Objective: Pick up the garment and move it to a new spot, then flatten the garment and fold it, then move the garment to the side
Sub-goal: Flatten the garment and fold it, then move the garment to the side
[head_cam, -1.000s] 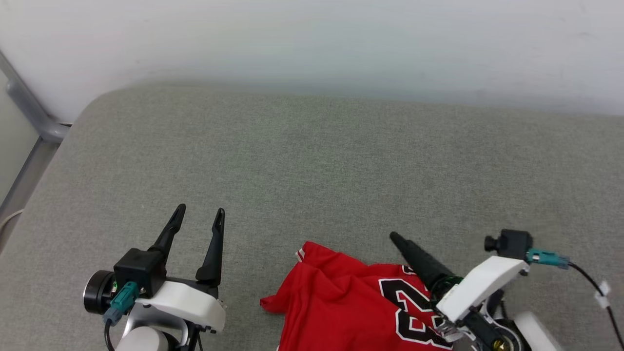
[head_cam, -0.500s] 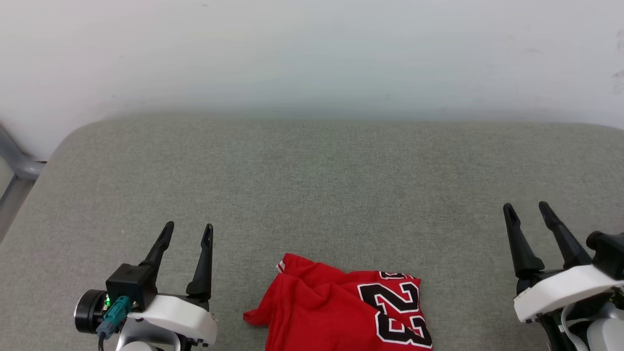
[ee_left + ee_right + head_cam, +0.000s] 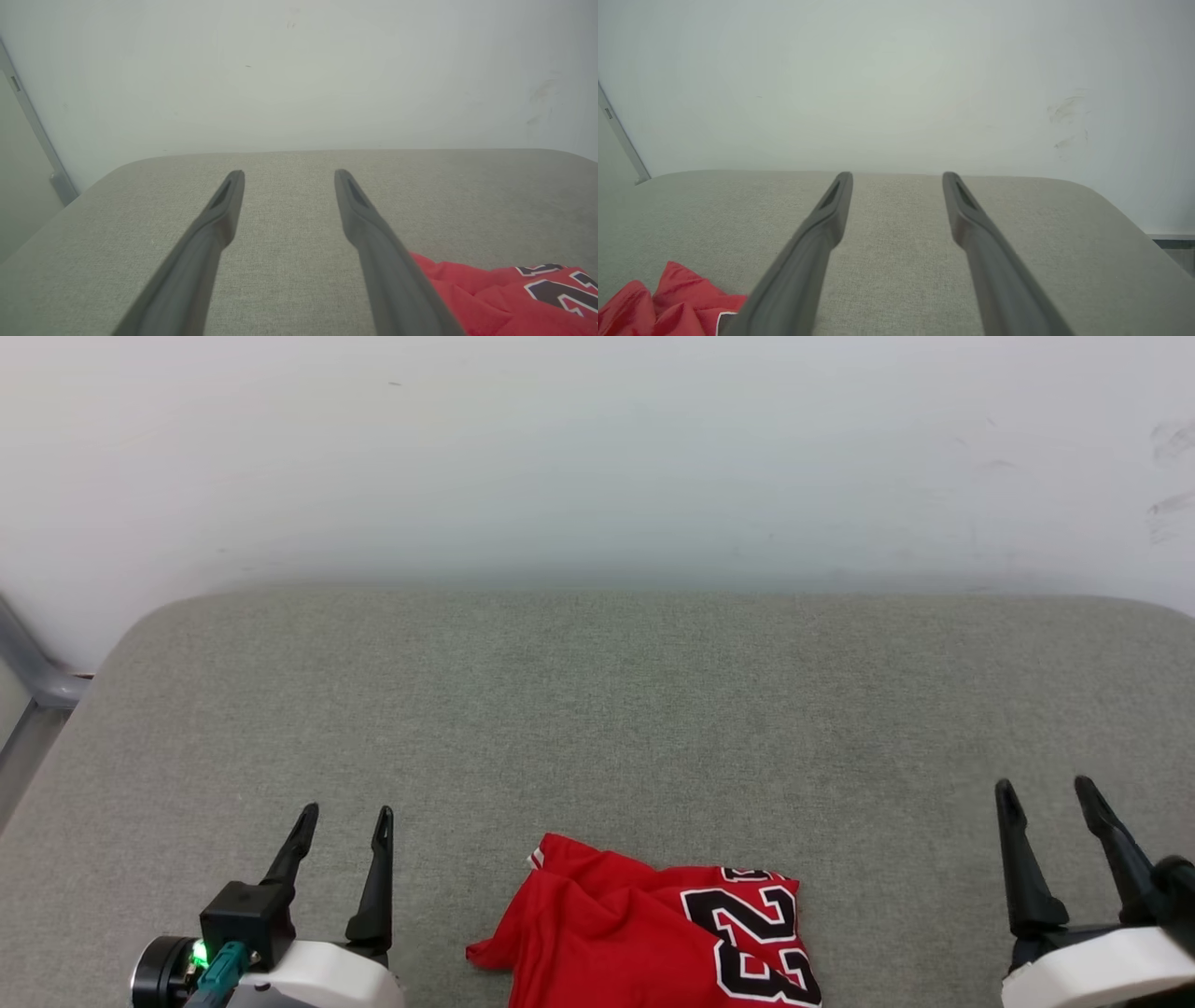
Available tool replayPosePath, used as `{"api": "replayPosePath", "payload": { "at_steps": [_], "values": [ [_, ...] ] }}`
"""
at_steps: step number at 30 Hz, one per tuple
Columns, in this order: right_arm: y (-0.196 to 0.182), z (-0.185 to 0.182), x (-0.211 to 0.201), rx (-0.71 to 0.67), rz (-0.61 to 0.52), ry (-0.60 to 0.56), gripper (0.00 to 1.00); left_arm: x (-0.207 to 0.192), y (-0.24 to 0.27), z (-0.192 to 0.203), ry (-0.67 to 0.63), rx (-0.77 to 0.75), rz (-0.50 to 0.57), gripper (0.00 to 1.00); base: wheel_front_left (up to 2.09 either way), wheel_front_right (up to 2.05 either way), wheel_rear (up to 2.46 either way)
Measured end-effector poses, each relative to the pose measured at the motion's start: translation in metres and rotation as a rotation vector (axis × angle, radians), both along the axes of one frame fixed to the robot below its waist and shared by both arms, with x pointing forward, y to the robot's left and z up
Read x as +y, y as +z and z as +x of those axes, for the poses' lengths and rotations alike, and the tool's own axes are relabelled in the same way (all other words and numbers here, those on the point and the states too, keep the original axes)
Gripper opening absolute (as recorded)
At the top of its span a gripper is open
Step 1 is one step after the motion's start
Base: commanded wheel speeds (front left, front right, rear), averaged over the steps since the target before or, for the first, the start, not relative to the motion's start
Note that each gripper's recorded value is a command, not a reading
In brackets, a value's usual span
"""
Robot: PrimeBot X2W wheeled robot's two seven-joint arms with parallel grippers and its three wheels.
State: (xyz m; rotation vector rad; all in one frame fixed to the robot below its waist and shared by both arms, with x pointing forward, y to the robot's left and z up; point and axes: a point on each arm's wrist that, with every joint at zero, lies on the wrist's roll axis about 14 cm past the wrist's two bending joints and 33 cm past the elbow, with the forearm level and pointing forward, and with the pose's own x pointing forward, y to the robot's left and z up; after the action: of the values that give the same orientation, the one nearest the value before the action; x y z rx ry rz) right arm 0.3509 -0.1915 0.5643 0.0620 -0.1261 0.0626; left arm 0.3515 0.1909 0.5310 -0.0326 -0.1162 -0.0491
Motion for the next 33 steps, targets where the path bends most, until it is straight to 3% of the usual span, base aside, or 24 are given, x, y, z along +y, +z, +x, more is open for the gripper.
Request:
{"api": "replayPosePath", "payload": {
  "at_steps": [18, 21, 27, 33],
  "values": [
    [-0.011, -0.005, -0.002, 0.085, 0.061, -0.008, 1.00, 0.007, -0.002, -0.001, 0.018, 0.002, 0.001, 1.00, 0.00, 0.00, 0.00],
    [-0.034, -0.004, -0.006, 0.191, 0.128, -0.010, 1.00, 0.007, -0.001, 0.002, 0.016, -0.001, -0.003, 1.00, 0.00, 0.00, 0.00],
    [-0.108, -0.016, -0.011, 0.542, 0.310, -0.006, 1.00, 0.006, 0.002, 0.007, 0.018, -0.009, -0.012, 1.00, 0.00, 0.00, 0.00],
    [-0.161, -0.030, 0.030, 0.875, 0.401, 0.154, 1.00, 0.010, 0.002, 0.019, 0.032, -0.013, -0.016, 1.00, 0.00, 0.00, 0.00]
  ]
}}
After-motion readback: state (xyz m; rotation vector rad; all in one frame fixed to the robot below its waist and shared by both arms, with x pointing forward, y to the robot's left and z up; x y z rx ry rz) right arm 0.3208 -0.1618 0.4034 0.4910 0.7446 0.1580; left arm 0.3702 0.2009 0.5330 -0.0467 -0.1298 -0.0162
